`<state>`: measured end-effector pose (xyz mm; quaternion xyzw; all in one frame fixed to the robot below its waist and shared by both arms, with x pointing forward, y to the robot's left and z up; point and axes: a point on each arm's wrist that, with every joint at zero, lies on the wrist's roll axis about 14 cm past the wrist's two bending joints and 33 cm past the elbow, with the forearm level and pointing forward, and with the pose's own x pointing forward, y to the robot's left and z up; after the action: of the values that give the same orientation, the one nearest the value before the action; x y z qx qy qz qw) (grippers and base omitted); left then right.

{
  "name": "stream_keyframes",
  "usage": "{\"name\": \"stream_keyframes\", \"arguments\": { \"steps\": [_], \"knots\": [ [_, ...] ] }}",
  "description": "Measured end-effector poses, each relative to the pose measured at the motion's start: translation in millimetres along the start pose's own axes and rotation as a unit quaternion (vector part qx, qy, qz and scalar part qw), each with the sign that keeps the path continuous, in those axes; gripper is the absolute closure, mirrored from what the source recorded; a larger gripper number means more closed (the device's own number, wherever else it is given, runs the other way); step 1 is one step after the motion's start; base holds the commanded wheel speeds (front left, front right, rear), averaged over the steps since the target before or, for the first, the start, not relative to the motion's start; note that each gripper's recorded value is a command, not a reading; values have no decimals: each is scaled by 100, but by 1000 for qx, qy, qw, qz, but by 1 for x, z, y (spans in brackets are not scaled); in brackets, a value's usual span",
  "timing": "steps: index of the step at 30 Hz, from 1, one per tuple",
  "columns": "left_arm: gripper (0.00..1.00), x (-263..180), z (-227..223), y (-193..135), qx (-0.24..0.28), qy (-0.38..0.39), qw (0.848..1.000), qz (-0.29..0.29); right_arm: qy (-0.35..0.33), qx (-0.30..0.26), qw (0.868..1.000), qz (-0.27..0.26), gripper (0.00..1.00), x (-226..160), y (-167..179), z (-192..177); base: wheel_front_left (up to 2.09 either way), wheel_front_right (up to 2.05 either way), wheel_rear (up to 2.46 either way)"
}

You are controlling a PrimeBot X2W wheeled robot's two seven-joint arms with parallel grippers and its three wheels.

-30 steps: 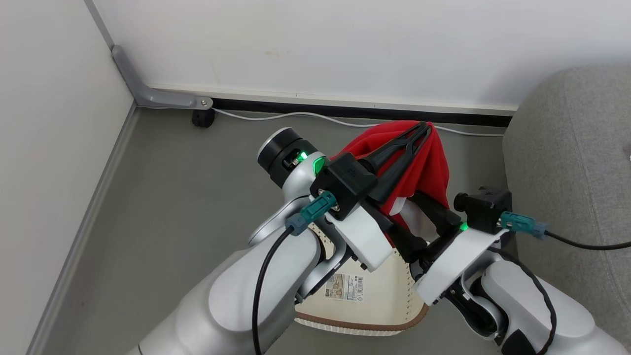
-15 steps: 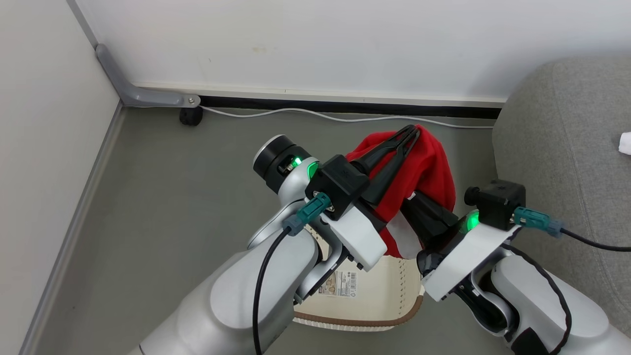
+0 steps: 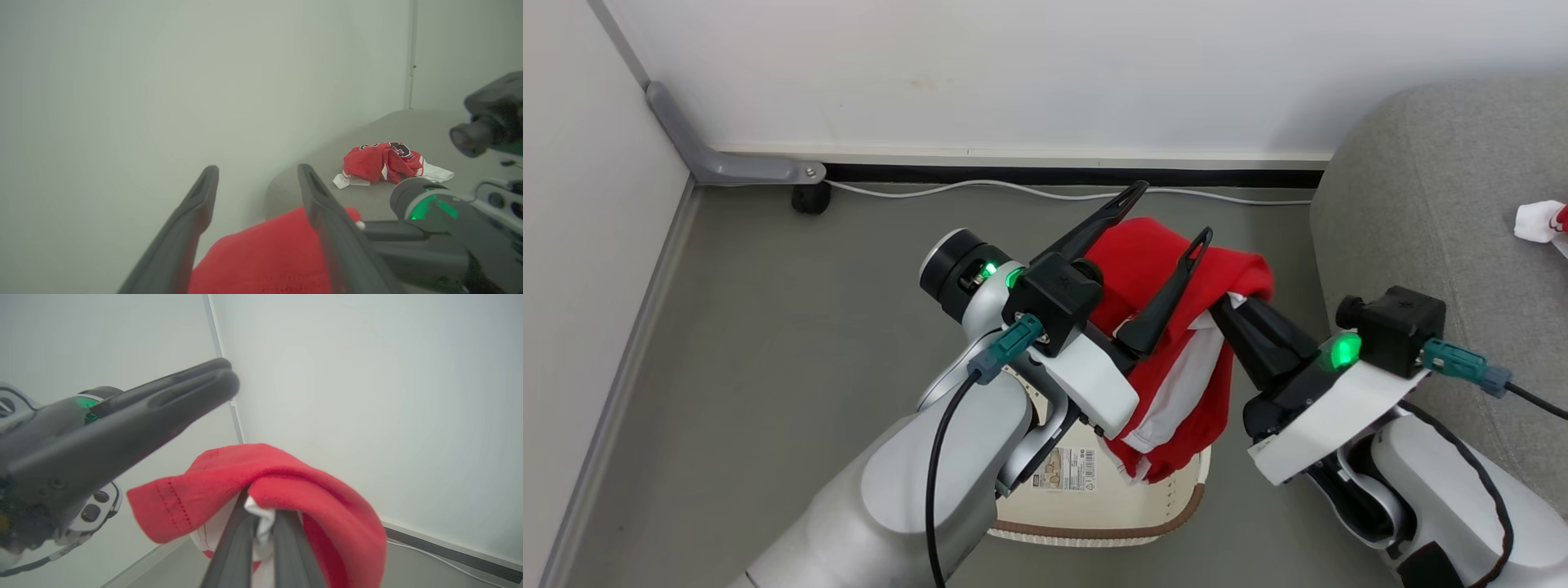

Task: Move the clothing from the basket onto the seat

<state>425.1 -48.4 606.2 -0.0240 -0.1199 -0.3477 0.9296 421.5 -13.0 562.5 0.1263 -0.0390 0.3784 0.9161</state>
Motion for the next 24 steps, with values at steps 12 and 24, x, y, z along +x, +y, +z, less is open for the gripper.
{"name": "stream_keyframes", "arguments": {
  "steps": [12,24],
  "knots": [
    [0,6,-9,-18,-25,6,999,-25,-35,-29,994,-100,100,-44,-54,33,0,0,0],
    [0,5,-37,-73,-81,38,990,-105,-84,-68,977,-187,100,-108,-78,78,0,0,0]
  ]
}}
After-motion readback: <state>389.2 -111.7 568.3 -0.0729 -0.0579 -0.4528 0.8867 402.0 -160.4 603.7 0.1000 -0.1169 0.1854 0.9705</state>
